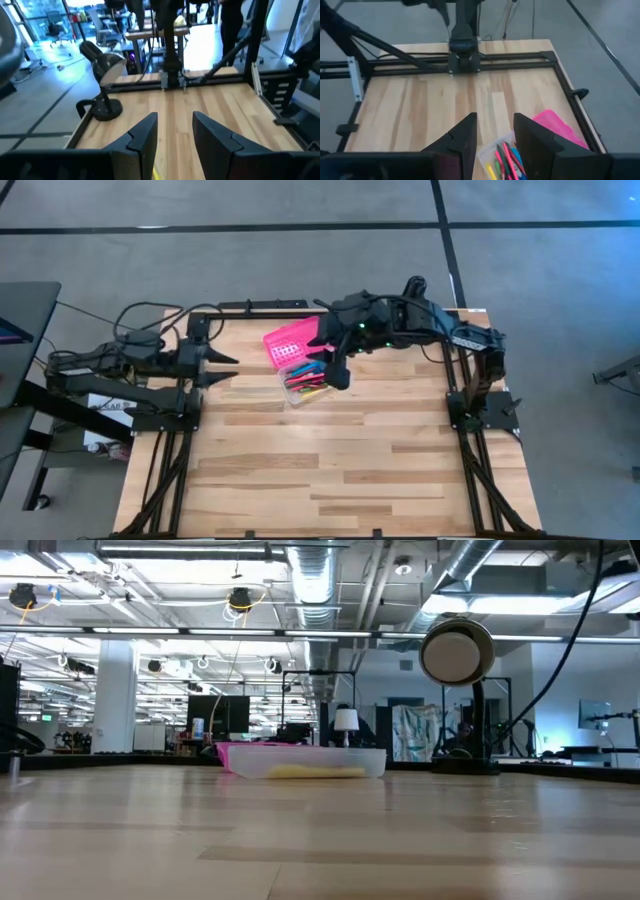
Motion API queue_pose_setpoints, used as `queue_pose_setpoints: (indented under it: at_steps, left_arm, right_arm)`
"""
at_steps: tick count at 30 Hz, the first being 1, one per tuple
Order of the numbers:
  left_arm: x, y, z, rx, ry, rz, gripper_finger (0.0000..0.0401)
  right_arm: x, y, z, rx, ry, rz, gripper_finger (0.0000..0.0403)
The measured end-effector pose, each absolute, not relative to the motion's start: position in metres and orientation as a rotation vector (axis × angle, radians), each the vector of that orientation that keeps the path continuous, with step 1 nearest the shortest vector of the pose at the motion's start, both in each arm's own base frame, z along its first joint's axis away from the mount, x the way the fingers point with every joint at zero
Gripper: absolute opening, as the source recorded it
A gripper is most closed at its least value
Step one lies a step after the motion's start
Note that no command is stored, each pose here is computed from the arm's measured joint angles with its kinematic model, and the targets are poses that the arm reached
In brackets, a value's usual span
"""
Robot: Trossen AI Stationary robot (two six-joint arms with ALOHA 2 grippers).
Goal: Pick & place school supplies into a supply box
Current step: Move the pink supply box to the center of the table
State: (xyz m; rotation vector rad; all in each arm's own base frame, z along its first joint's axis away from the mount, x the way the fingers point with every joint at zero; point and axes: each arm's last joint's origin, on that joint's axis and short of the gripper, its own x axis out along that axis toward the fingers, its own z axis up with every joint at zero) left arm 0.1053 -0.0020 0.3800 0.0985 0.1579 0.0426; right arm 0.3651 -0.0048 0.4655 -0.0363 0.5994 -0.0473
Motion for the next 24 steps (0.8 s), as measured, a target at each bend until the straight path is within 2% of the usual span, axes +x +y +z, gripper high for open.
queue_pose_setpoints:
  at_steps: [9,15,18,24]
  left_arm:
    - [0.065,0.001,0.385,0.034,0.066,0.105,0.0118]
    - [0.061,0.001,0.385,0.020,0.050,0.089,0.0118]
    - [0.064,0.001,0.385,0.022,0.059,0.084,0.0118]
    - [0.069,0.000,0.384,0.068,0.080,0.053,0.0118]
  right_arm:
    - [0.331,0.014,0.498,-0.085,0.455,-0.015,0.0122]
    - [0.301,0.024,0.502,-0.088,0.329,-0.014,0.0122]
    - [0.285,0.026,0.490,-0.062,0.239,-0.007,0.0122]
    - [0.251,0.020,0.435,0.071,0.110,-0.027,0.0122]
